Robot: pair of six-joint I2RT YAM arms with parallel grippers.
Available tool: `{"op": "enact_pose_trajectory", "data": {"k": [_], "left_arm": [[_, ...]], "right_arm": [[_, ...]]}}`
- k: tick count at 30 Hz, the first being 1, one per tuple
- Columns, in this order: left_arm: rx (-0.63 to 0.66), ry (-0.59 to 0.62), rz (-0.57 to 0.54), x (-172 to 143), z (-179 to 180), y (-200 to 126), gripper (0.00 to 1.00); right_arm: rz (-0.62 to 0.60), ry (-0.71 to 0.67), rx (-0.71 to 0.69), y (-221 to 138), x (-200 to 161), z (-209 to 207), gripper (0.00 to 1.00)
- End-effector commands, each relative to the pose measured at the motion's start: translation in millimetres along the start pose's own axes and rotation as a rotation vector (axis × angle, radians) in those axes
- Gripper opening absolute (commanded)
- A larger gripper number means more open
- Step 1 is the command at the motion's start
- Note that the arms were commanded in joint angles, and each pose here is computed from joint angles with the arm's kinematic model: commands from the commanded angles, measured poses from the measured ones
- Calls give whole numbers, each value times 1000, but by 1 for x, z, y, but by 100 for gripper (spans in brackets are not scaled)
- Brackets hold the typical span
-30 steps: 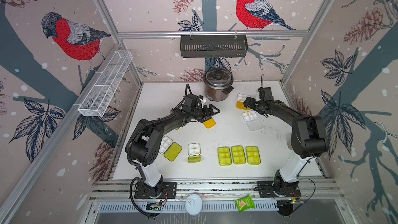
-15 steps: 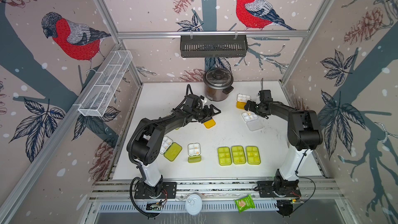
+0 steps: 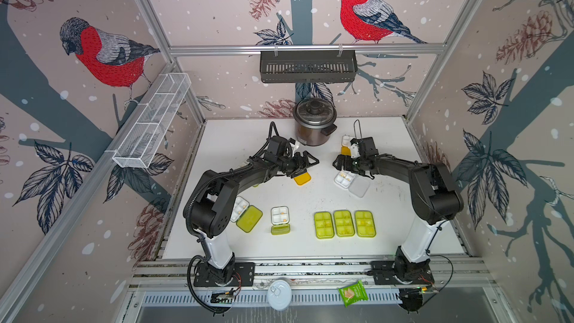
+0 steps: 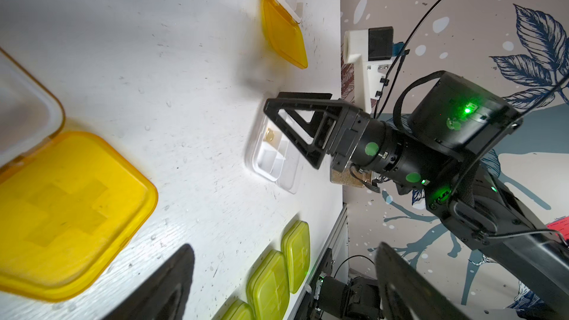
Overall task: Close pillboxes
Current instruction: Adjust the pillbox at the center of the board, then close the lid on the pillbox.
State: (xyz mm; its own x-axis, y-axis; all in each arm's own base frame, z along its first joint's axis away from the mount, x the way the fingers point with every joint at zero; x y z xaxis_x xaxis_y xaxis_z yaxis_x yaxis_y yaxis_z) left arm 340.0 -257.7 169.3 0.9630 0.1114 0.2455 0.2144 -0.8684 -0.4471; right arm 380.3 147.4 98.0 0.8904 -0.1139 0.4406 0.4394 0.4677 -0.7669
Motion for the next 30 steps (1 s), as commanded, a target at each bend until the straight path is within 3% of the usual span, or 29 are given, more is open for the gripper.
{"op": "enact_pose_trajectory", "data": {"k": [1, 9, 18, 30], "left_arm": [[-19, 32, -6, 2, -5, 3, 91], [-4, 38, 23, -5, -2, 14, 91], [19, 94, 159, -29, 3, 53, 90], [6, 142, 253, -39, 22, 89, 90]], "right_arm": [[2, -84, 75, 0, -2, 25, 96], [-115, -79, 96, -48, 15, 48, 95], [-186, 254, 38, -101, -30, -22, 99], [-124, 355, 37, -91, -72, -54, 100]]}}
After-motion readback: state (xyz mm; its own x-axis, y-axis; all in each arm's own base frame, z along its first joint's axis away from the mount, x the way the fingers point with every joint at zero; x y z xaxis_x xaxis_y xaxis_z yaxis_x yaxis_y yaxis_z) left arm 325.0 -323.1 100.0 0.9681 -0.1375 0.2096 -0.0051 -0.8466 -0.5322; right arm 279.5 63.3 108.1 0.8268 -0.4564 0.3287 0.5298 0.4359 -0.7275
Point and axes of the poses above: each gripper's point midway between its finger pads, its own y axis out along the fingers, its own z axis along the line the jaws close on, x = y × z, the point moved 7 cm from there along -y, back along the fingers, and after that the axes turned 3 degrees about y, right-handed, at the moved point
